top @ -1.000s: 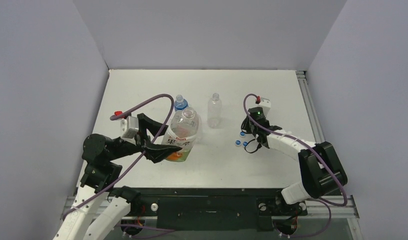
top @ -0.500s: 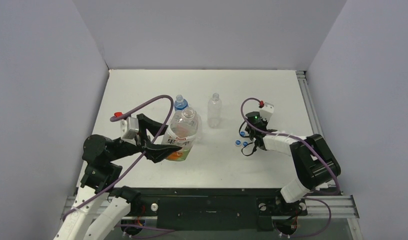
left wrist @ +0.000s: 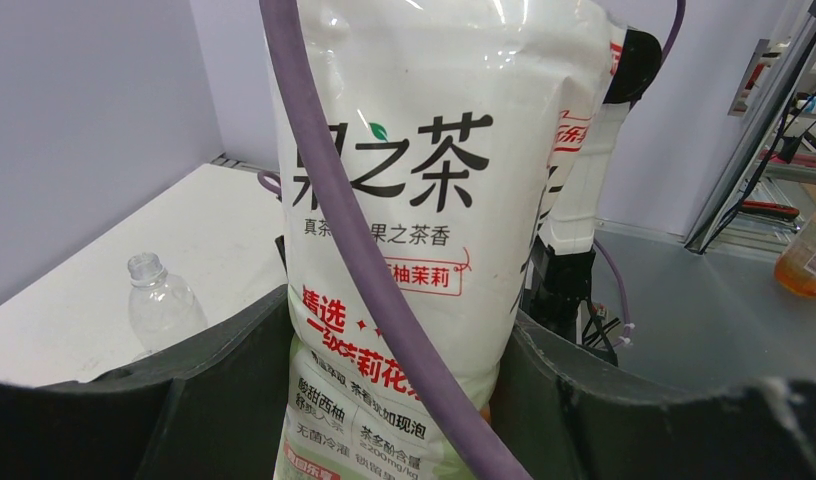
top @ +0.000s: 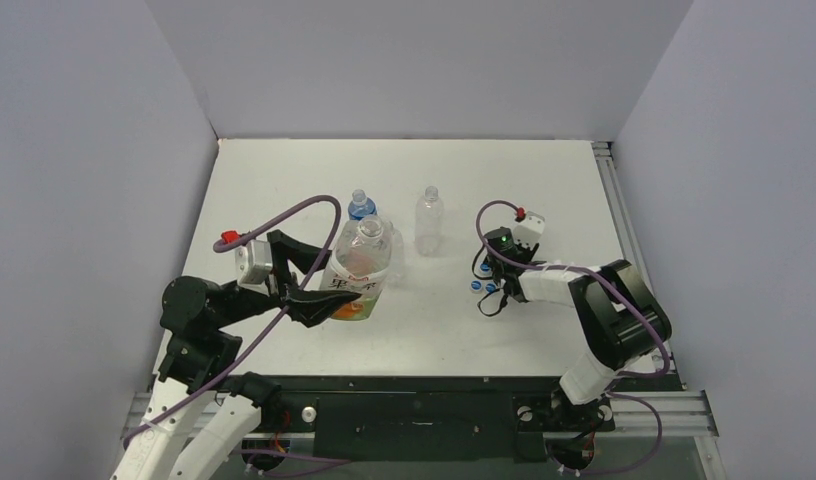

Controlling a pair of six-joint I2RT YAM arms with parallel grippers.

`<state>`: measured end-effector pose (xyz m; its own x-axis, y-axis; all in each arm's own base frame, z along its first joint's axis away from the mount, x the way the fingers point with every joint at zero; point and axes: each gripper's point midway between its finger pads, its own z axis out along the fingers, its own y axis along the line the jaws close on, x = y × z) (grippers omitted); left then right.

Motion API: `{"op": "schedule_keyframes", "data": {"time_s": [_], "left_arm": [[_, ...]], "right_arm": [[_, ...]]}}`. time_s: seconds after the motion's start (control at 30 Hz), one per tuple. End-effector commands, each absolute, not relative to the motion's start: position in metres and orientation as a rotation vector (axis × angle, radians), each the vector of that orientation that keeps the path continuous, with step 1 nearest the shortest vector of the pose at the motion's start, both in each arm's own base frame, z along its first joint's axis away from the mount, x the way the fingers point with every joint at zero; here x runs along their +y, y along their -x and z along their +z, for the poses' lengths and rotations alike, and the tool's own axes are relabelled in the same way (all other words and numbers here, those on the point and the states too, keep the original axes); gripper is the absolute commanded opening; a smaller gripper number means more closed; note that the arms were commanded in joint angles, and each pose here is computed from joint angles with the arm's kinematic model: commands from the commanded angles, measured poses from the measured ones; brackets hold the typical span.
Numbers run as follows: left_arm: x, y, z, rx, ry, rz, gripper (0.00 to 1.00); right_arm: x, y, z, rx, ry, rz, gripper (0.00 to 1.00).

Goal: Unscrew the bottle caps
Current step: Place the bottle cap at the center of the board, then place the plastic bottle at the center of the board.

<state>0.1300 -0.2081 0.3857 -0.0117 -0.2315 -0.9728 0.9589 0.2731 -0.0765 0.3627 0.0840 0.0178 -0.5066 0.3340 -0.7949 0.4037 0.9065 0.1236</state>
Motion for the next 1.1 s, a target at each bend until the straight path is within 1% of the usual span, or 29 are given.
{"op": "schedule_keyframes", "data": {"time_s": [0.0, 0.07, 0.13, 0.23, 0.3, 0.33, 0.37, 0.43, 0.47, 0.5, 0.53, 0.57, 0.6, 0.63, 0.73, 0.77, 0.8, 0.83, 0.9, 1.07], "left_arm": [[-0.204, -0.139, 0.392, 1.176, -0.762, -1.084, 0.00], [-0.204, -0.139, 0.392, 1.177, -0.759, -1.085, 0.00], [-0.204, -0.139, 0.391, 1.179, -0.757, -1.086, 0.00], [-0.204, -0.139, 0.391, 1.178, -0.752, -1.086, 0.00], [-0.203, -0.140, 0.391, 1.178, -0.744, -1.085, 0.00], [-0.203, -0.140, 0.391, 1.178, -0.739, -1.085, 0.00], [-0.203, -0.141, 0.392, 1.177, -0.736, -1.085, 0.00], [-0.203, -0.141, 0.391, 1.182, -0.732, -1.087, 0.00], [-0.203, -0.142, 0.391, 1.182, -0.733, -1.087, 0.00], [-0.204, -0.142, 0.389, 1.187, -0.737, -1.091, 0.00], [-0.205, -0.143, 0.389, 1.188, -0.738, -1.092, 0.00], [-0.205, -0.144, 0.387, 1.193, -0.740, -1.095, 0.00], [-0.205, -0.145, 0.387, 1.194, -0.735, -1.092, 0.00], [-0.205, -0.146, 0.386, 1.194, -0.729, -1.091, 0.00], [-0.204, -0.148, 0.386, 1.197, -0.713, -1.088, 0.00], [-0.204, -0.148, 0.385, 1.199, -0.710, -1.087, 0.00], [-0.204, -0.149, 0.385, 1.201, -0.706, -1.085, 0.00], [-0.204, -0.150, 0.384, 1.204, -0.703, -1.085, 0.00], [-0.204, -0.151, 0.383, 1.208, -0.700, -1.087, 0.00], [-0.206, -0.153, 0.380, 1.218, -0.704, -1.095, 0.00]], "right_arm": [[0.090, -0.364, 0.032, 2.103, -0.542, -0.082, 0.49], [0.093, -0.366, 0.046, 2.083, -0.518, -0.079, 0.56], [0.095, -0.366, 0.063, 2.061, -0.500, -0.077, 0.59], [0.093, -0.366, 0.092, 2.016, -0.496, -0.063, 0.60], [0.092, -0.366, 0.124, 1.962, -0.493, -0.026, 0.60], [0.093, -0.365, 0.153, 1.913, -0.479, 0.008, 0.60], [0.096, -0.363, 0.167, 1.894, -0.460, 0.028, 0.60], [0.108, -0.353, 0.244, 1.781, -0.393, 0.122, 0.59], [0.119, -0.346, 0.263, 1.765, -0.327, 0.148, 0.59], [0.129, -0.339, 0.300, 1.717, -0.288, 0.230, 0.59], [0.139, -0.333, 0.317, 1.699, -0.226, 0.276, 0.59], [0.155, -0.323, 0.348, 1.657, -0.151, 0.396, 0.59], [0.174, -0.312, 0.360, 1.645, -0.051, 0.494, 0.60], [0.181, -0.303, 0.386, 1.591, -0.005, 0.563, 0.60], [0.224, -0.258, 0.433, 1.465, 0.248, 0.865, 0.62], [0.231, -0.244, 0.457, 1.381, 0.277, 0.953, 0.65], [0.242, -0.227, 0.466, 1.337, 0.355, 1.040, 0.67], [0.249, -0.212, 0.485, 1.261, 0.391, 1.123, 0.71], [0.262, -0.192, 0.504, 1.185, 0.457, 1.223, 0.74], [0.300, -0.161, 0.526, 1.099, 0.608, 1.337, 0.76]]}}
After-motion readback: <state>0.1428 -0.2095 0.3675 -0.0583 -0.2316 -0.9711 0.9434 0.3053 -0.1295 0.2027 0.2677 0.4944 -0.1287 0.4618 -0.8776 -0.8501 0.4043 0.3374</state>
